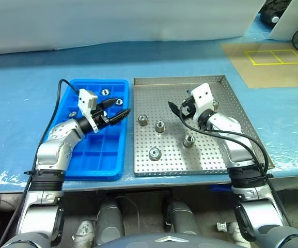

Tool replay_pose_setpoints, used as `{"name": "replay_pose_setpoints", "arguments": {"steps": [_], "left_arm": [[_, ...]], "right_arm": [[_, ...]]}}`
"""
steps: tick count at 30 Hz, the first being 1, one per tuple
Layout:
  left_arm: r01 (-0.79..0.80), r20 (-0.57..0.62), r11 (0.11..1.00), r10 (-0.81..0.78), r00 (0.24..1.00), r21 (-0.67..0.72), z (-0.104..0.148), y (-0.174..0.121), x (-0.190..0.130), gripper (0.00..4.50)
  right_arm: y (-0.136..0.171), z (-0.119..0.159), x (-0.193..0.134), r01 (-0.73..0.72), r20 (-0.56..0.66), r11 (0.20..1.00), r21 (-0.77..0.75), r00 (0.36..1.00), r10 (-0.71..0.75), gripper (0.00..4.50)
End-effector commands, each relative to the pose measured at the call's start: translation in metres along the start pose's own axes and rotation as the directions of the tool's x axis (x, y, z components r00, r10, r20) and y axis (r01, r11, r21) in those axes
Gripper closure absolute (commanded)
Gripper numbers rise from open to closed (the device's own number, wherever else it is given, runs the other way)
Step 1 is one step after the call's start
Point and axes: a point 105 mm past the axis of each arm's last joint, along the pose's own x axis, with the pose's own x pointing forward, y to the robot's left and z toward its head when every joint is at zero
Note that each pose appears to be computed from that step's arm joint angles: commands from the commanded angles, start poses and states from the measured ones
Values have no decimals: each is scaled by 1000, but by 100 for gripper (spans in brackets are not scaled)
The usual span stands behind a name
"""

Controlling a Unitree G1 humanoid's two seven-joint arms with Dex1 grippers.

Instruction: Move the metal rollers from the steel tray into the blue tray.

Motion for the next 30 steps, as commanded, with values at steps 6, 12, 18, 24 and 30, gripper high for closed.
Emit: {"name": "replay_pose_setpoints", "arguments": {"steps": [6, 12, 18, 24, 30], "left_arm": [[10, 34, 999, -12, 999, 52, 16, 2, 0, 5], [13, 30, 998, -15, 999, 58, 17, 3, 0, 5], [145, -12, 985, -145, 989, 94, 19, -10, 13, 5], [349, -104, 929, -337, 936, 125, 19, -20, 47, 5], [441, -262, 883, -393, 881, 160, -3, -13, 74, 5]], "right_arm": [[2, 15, -4, -28, 52, 999, -22, 998, 29, 0], [4, 14, -5, -35, 49, 999, -22, 998, 36, 0], [3, 21, -15, -151, 42, 988, -35, 987, 152, 0], [-7, 30, -33, -326, -19, 940, -98, 945, 326, 0], [-2, 36, -43, -364, -24, 924, -118, 931, 364, 0]]}}
